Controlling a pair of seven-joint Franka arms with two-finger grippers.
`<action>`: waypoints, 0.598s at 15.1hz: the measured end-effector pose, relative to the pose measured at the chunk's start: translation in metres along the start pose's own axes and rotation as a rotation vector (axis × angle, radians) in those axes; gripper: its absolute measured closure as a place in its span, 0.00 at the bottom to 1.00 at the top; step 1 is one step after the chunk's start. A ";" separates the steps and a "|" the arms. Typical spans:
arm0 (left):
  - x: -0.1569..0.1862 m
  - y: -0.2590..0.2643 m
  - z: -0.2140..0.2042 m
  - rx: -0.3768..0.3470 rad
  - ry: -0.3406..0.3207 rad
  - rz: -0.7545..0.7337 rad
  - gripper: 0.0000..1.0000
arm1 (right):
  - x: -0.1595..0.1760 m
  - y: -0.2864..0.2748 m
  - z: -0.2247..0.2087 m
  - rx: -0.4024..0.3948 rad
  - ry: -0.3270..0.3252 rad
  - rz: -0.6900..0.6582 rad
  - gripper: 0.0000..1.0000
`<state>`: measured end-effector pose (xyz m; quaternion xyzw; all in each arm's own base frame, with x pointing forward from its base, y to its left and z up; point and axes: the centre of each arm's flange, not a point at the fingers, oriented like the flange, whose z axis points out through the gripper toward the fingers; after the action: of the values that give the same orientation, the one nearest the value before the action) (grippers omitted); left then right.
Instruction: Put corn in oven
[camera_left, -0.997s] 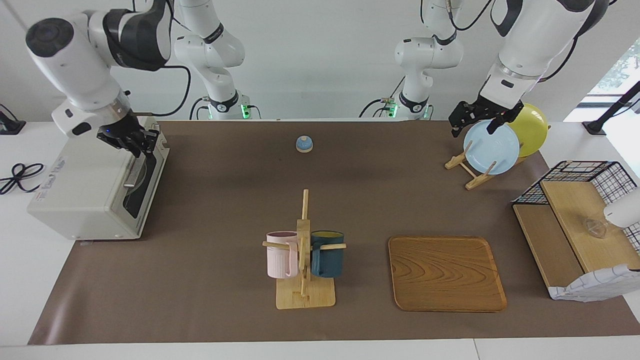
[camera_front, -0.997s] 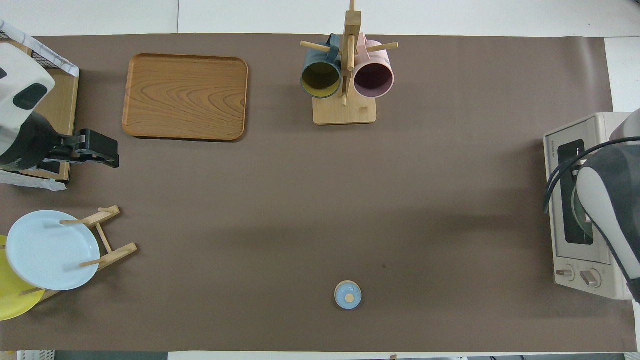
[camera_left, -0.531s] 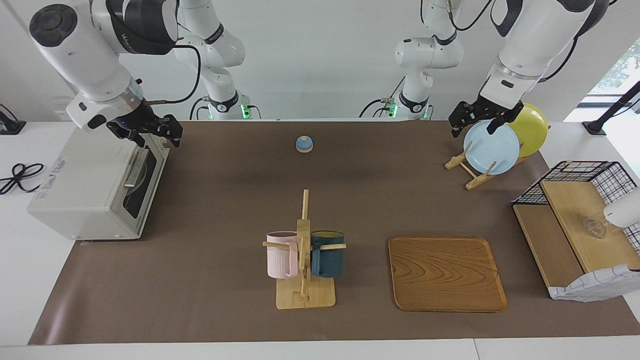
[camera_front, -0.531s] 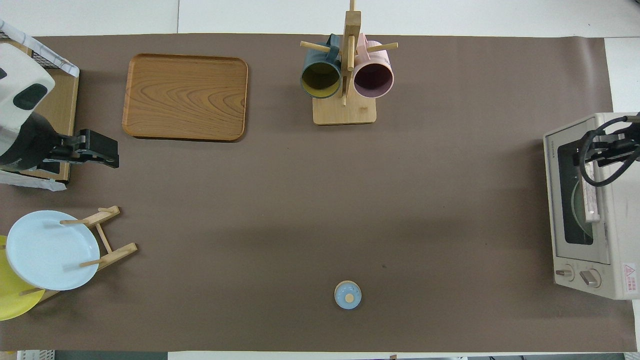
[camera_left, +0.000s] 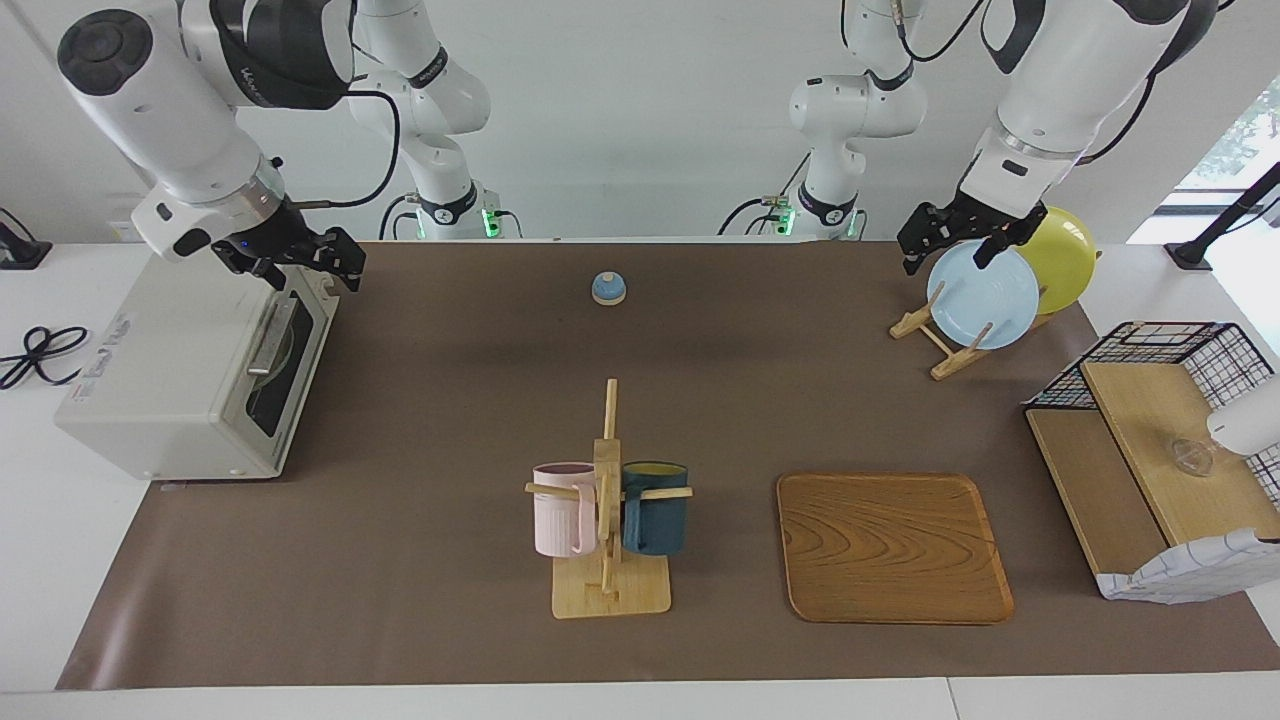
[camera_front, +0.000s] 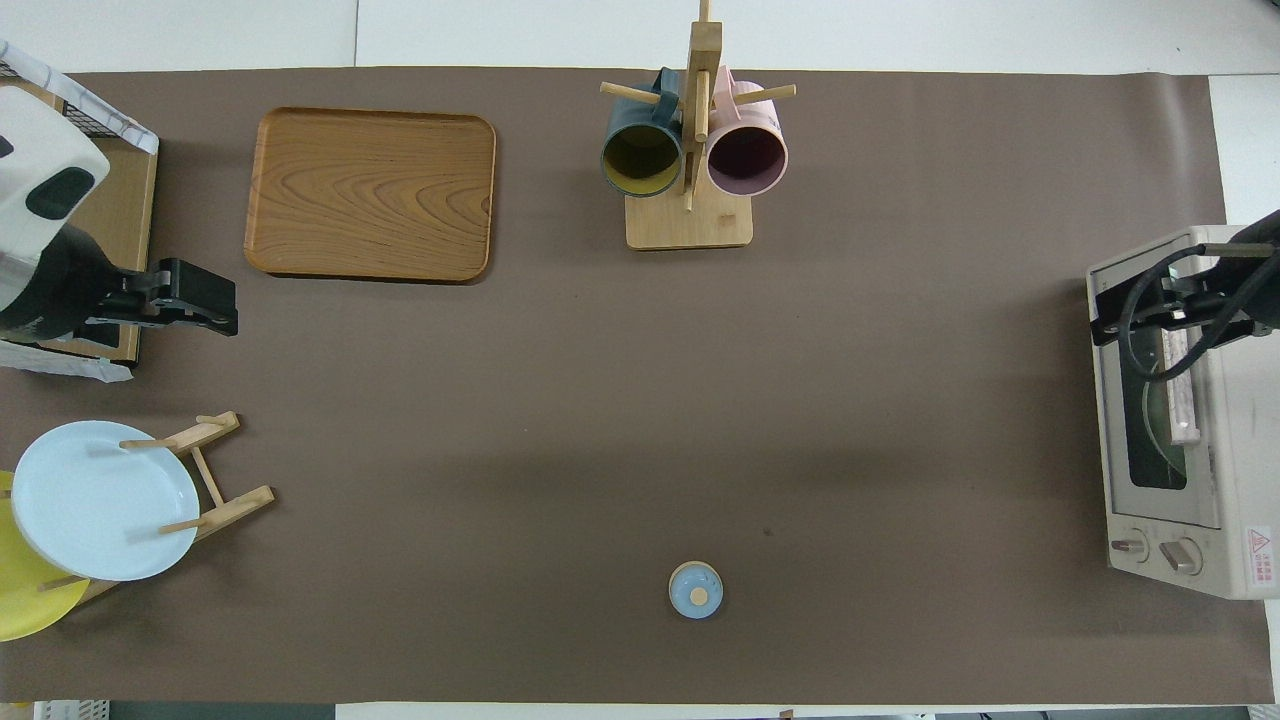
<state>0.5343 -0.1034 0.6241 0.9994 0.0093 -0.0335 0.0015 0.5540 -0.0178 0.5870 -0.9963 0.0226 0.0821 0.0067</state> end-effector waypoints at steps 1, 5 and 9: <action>0.000 0.000 0.000 0.000 0.000 0.000 0.00 | 0.000 0.000 -0.002 0.000 0.011 -0.001 0.00; 0.000 0.000 0.000 0.000 0.000 0.000 0.00 | 0.000 -0.001 -0.009 0.000 0.045 -0.001 0.00; 0.000 0.000 0.000 0.000 0.000 0.000 0.00 | -0.002 -0.003 -0.016 0.001 0.065 -0.005 0.00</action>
<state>0.5343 -0.1034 0.6241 0.9994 0.0093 -0.0335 0.0015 0.5552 -0.0152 0.6034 -0.9985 0.0204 0.0495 0.0069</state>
